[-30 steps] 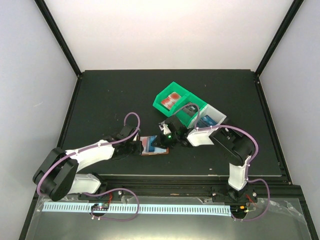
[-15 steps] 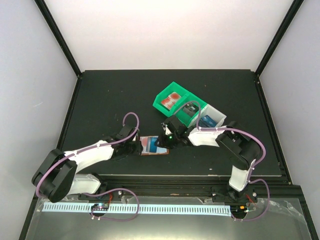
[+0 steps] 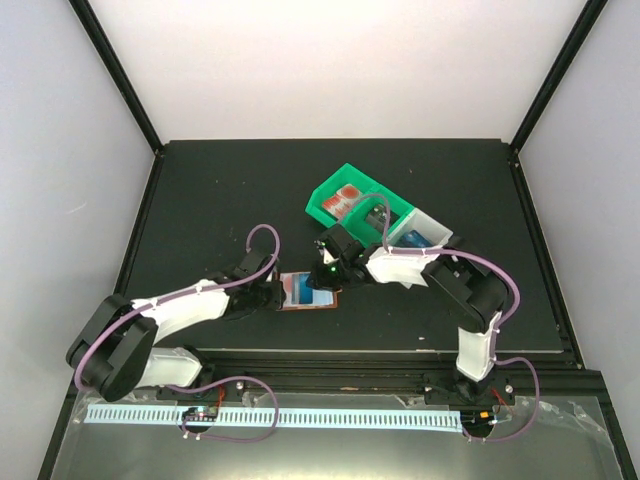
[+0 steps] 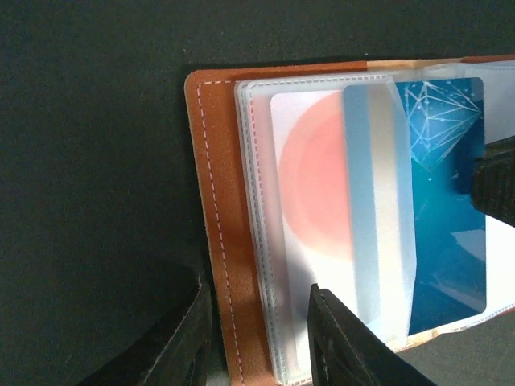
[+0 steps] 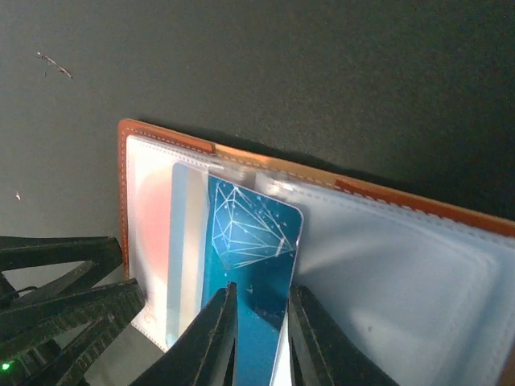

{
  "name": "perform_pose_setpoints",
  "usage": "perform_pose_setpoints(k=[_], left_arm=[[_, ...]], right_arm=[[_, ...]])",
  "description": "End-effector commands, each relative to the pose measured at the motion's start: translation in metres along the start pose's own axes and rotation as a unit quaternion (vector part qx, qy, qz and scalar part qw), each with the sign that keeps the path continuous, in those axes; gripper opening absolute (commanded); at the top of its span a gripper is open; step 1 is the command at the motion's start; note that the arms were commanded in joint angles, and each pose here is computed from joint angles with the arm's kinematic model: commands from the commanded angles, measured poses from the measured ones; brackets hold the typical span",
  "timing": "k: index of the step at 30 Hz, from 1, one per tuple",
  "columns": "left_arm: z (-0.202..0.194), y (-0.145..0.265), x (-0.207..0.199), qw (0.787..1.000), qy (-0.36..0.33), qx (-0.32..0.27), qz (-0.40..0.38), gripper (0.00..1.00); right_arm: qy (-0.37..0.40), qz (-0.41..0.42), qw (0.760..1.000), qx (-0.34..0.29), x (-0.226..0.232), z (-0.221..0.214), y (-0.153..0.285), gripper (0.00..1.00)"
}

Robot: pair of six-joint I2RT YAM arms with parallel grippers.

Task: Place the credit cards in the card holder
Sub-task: Insert the credit card into the card holder.

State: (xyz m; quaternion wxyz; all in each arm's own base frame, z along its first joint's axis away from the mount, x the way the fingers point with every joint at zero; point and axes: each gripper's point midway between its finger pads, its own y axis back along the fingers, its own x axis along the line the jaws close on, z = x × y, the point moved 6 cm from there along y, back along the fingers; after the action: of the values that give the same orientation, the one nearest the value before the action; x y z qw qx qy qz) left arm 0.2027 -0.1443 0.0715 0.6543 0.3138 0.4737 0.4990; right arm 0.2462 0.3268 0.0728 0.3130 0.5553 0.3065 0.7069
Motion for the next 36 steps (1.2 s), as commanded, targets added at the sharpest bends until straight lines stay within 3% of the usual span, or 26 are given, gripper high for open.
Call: perform_pose_setpoints(k=[1,7,20,27,36], left_arm=[[0.002,-0.006,0.002,1.000,0.002,0.004,0.012,0.34],[0.003,-0.008,0.001,1.000,-0.002,0.008,0.010,0.32],[-0.001,-0.005,-0.006,1.000,0.007,0.013,-0.026,0.32],[-0.002,-0.002,-0.008,0.999,0.012,0.012,-0.041,0.32],[-0.001,0.005,-0.009,0.999,0.022,-0.001,-0.050,0.34]], right_arm=[[0.022,-0.027,0.999,0.021,-0.005,-0.005,-0.013,0.20],[0.038,-0.015,0.999,0.030,0.004,-0.007,-0.016,0.16],[-0.005,0.064,0.998,0.025,0.027,-0.015,-0.019,0.16],[-0.009,0.087,0.996,0.009,0.030,-0.017,-0.011,0.20],[-0.005,0.009,1.000,-0.012,0.020,-0.025,0.001,0.23]])
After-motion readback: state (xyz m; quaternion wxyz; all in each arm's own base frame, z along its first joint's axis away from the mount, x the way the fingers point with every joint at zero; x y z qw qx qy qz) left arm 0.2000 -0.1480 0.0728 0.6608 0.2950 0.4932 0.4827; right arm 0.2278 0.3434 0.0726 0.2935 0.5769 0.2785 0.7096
